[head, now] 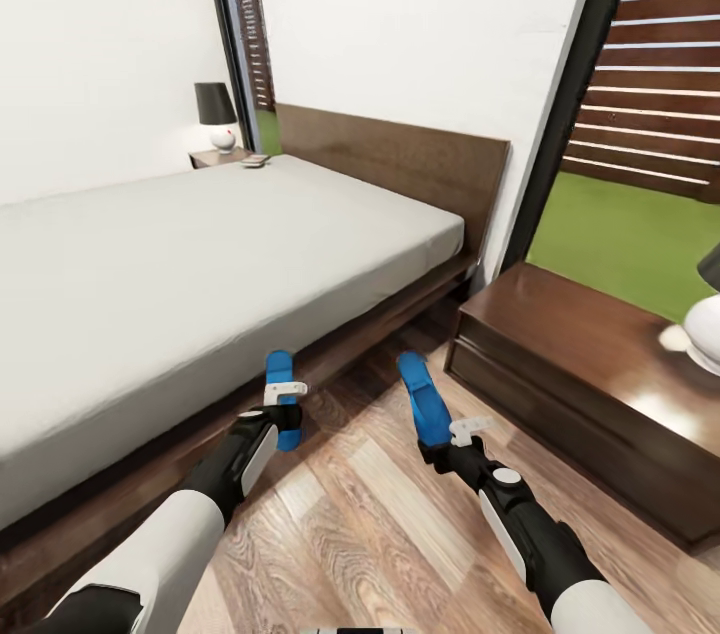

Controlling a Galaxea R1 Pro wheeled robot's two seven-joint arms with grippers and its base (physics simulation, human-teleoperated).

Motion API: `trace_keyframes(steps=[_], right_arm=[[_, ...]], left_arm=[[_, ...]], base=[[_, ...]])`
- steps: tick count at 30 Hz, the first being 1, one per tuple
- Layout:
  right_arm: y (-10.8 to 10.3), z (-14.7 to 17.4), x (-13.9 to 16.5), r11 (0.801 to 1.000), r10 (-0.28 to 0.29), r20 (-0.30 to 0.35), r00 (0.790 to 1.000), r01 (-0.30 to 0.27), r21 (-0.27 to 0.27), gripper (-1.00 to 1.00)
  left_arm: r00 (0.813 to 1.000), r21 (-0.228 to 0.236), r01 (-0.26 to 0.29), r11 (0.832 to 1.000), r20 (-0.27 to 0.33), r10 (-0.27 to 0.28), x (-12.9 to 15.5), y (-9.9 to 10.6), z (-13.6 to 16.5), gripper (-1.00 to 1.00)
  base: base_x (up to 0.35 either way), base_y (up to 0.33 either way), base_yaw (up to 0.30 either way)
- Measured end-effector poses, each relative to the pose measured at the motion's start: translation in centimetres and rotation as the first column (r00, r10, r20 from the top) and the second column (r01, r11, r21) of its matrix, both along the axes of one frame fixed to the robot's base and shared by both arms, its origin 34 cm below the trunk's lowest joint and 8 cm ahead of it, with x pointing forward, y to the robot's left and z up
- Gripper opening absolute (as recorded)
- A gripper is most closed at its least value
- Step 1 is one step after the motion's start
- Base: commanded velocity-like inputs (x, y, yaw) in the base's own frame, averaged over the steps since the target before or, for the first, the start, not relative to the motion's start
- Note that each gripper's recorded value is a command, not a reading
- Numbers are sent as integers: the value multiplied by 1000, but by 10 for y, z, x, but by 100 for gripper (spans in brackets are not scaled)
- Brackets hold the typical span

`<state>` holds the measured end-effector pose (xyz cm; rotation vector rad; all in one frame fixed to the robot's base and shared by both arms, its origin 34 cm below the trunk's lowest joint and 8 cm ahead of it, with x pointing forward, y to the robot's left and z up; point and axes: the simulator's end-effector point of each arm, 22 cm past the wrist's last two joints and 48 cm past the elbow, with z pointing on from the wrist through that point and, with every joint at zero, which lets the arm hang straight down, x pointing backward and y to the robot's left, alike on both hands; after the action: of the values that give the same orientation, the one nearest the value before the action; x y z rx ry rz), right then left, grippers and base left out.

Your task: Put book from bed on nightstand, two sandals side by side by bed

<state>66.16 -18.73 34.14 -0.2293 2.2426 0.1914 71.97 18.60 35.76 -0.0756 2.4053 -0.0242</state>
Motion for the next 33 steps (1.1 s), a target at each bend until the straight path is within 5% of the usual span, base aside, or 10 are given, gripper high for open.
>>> trace_keyframes(steps=[33], right_arm=[[1, -3, -1, 1000, 2, 11, 1000, -2, 1, -100]], left_arm=[[1000, 0, 1, 1000, 1, -1, 0, 0, 0, -100]], base=[[0, 0, 279]])
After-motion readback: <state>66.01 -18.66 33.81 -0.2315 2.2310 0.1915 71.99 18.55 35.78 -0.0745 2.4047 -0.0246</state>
